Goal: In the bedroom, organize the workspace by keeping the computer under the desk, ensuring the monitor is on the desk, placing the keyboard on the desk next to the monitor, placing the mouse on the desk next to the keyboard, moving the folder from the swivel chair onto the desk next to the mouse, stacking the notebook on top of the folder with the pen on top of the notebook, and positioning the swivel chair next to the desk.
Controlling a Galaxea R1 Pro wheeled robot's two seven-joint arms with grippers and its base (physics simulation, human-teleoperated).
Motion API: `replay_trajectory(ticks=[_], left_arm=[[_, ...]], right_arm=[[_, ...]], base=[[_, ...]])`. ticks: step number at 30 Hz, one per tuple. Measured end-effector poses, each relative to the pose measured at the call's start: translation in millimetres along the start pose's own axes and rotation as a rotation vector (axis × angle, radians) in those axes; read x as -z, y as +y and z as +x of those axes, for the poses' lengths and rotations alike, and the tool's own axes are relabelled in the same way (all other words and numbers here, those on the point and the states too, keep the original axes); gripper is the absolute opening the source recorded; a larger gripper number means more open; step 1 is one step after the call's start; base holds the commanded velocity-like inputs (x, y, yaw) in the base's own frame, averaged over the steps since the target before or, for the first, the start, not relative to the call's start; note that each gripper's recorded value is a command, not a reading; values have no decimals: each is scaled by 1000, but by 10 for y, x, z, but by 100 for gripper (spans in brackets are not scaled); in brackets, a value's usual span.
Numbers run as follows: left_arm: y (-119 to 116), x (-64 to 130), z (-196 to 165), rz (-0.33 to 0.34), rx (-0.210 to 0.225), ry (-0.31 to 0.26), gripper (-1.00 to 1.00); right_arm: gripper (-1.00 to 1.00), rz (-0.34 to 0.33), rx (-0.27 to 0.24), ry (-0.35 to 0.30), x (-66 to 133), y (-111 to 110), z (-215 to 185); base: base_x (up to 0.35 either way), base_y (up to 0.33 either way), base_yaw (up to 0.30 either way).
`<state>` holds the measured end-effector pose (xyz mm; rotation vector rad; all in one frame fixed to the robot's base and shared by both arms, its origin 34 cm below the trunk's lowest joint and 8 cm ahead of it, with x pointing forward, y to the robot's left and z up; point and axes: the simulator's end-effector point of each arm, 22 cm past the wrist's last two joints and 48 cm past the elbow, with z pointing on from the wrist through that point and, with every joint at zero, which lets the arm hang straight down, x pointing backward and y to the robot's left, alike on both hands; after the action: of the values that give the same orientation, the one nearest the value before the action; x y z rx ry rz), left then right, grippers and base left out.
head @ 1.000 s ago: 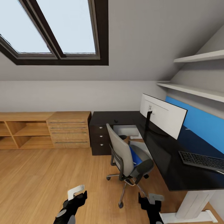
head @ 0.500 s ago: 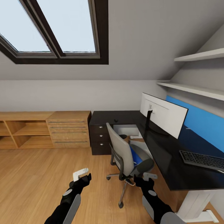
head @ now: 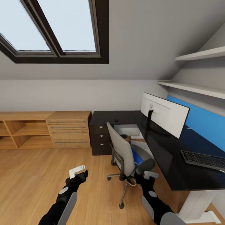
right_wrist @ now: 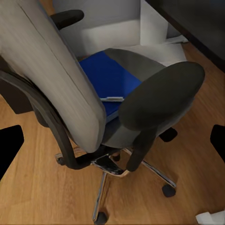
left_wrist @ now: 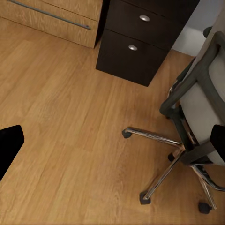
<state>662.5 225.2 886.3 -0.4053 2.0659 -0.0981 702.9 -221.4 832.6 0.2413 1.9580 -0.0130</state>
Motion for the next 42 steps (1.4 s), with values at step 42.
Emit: replay_trajectory(ticks=[42], left_arm=[[69, -291, 189, 15, 8, -47, 100]], right_arm=[[100, -16, -21, -50, -238, 84, 379]], base=[[-41, 0, 0]])
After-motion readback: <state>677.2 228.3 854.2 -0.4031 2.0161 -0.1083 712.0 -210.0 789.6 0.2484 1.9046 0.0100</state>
